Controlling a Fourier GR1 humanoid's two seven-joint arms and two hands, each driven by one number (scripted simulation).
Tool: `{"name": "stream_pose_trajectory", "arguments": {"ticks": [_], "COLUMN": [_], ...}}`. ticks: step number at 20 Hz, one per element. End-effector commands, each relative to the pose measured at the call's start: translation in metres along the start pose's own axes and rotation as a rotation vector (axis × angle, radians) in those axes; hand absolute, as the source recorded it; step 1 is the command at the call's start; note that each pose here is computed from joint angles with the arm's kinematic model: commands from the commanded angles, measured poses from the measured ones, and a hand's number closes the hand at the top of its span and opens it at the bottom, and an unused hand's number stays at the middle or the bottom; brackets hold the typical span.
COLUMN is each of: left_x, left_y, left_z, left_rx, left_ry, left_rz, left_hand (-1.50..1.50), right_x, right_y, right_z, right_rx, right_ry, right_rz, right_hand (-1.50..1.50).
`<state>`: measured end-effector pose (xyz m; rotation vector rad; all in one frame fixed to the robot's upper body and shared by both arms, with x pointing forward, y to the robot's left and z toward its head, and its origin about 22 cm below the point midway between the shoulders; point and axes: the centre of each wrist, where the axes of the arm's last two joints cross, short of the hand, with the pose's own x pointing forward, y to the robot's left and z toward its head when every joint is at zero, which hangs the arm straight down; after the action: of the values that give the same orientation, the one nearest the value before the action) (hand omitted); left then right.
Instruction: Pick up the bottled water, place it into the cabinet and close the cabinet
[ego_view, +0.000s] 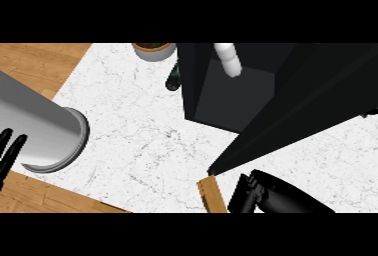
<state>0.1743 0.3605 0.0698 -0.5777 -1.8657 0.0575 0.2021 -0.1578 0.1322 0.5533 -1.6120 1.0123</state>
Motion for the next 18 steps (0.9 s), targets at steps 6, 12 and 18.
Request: {"name": "stream_pose_trajectory", "arguments": {"ticks": [6,12,18], "left_x": [-0.003,-0.003,-0.006], "left_y": [0.005,0.01,0.007], "left_z": [0.006,0.012,0.018], "left_rx": [0.031,0.05,0.041], "left_ry": [-0.011,-0.003,-0.003], "left_rz": [0.003,-0.003,0.033], "left_hand": [-1.5,-1.5,-1.5], "right_x": [0.005,0.014,0.021], "right_y": [-0.044,-0.085,-0.099], "right_z": [-0.083,-0.126,-0.15], "right_rx": [-0.355,-0.533,-0.629], "right_ry": [0.077,0.107,0.111], "right_rz": [-0.093,-0.141,-0.258], "right_hand": [1.5,1.5,-1.5]}}
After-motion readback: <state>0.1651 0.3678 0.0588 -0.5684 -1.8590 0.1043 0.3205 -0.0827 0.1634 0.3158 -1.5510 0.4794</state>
